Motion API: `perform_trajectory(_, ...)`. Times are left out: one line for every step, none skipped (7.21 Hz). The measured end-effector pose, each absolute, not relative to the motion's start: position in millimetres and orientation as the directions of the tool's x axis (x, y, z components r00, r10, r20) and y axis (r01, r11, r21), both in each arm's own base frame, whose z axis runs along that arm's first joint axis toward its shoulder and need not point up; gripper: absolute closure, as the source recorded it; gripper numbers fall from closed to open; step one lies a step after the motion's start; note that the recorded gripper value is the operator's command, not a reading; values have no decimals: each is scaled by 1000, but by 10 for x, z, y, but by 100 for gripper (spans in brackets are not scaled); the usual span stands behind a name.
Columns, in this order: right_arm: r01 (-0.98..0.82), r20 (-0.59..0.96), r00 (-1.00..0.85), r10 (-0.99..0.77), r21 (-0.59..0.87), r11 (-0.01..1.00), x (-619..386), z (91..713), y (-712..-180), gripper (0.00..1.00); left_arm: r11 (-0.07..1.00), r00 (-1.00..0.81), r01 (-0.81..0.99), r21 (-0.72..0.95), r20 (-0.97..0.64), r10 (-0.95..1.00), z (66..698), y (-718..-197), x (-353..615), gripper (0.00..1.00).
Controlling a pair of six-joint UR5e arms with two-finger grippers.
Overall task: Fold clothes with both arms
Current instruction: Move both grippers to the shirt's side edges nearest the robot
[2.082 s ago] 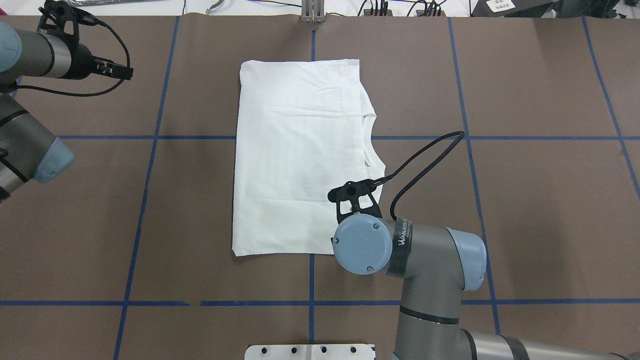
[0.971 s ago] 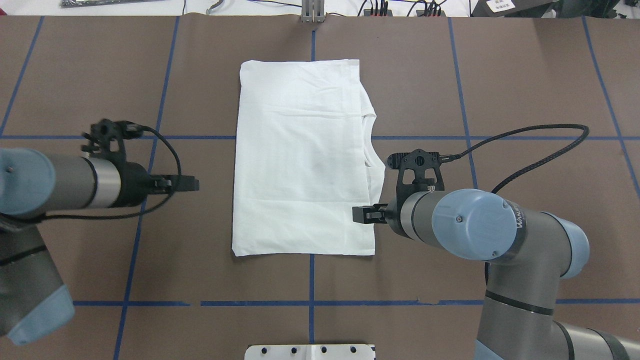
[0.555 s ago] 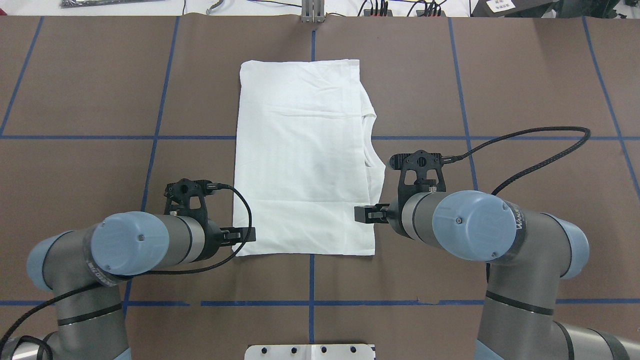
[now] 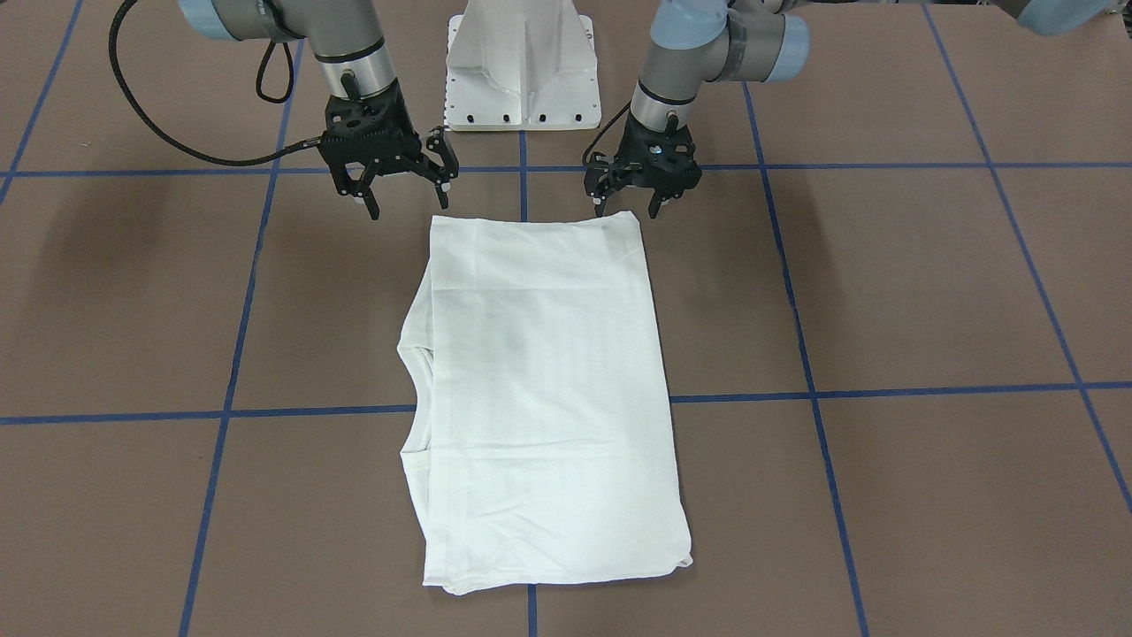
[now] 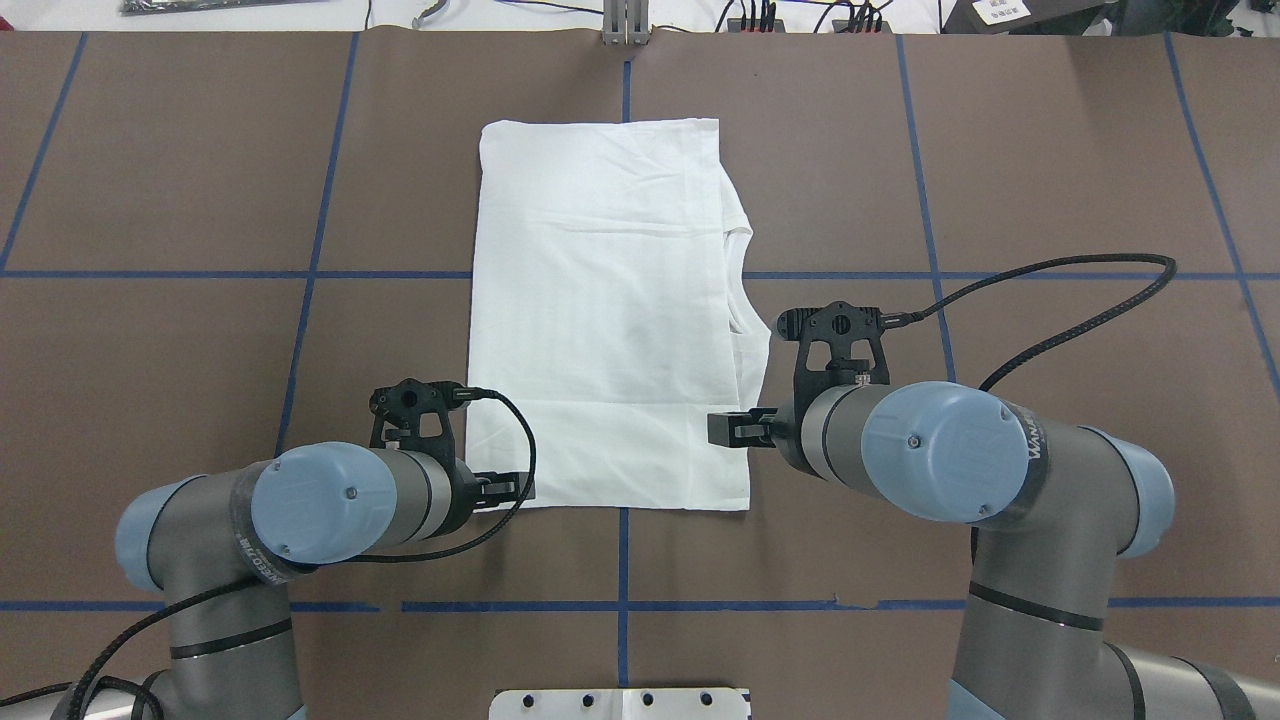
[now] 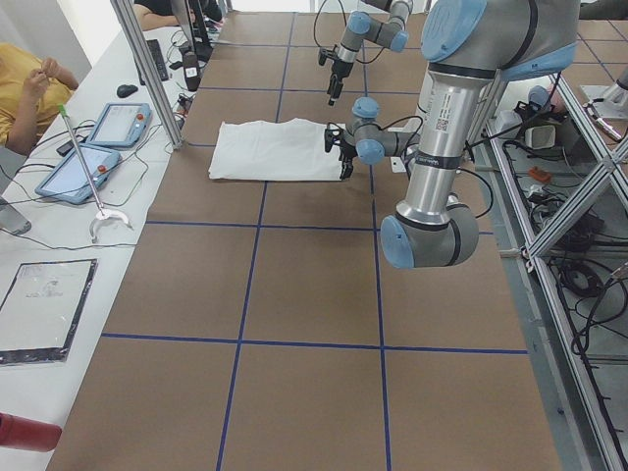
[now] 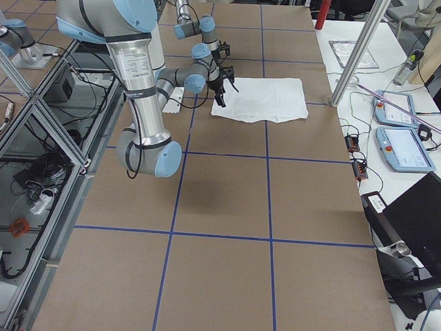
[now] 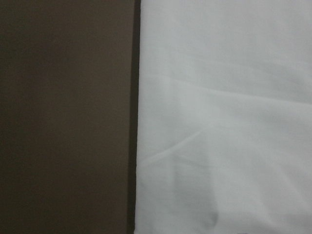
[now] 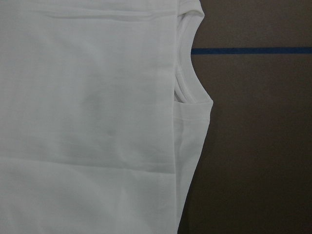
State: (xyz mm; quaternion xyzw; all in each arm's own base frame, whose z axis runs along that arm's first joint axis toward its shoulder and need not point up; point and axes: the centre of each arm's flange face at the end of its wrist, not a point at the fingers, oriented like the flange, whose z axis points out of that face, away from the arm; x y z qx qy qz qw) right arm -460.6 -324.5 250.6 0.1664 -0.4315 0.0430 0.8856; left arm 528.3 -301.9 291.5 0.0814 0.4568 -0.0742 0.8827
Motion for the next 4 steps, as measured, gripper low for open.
perform_trajectory(-220, 779, 624, -67, 258, 941, -4609, 2504, -3246, 0, 975, 569, 211, 77, -820, -58, 2900, -3051, 5273, 17)
perform_trajectory(-219, 779, 624, -68, 258, 941, -4612, 2504, -3243, 0, 974, 566, 214, 78, -822, -58, 2893, -3074, 5262, 17)
perform_trajectory(-219, 778, 624, -68, 258, 941, -4615, 2507, -3242, 0, 973, 556, 216, 79, -830, -56, 2885, -3084, 5263, 17)
perform_trajectory(-218, 778, 625, -68, 257, 941, -4618, 2508, -3242, 0, 973, 539, 218, 81, -841, -51, 2893, -3092, 5282, 17)
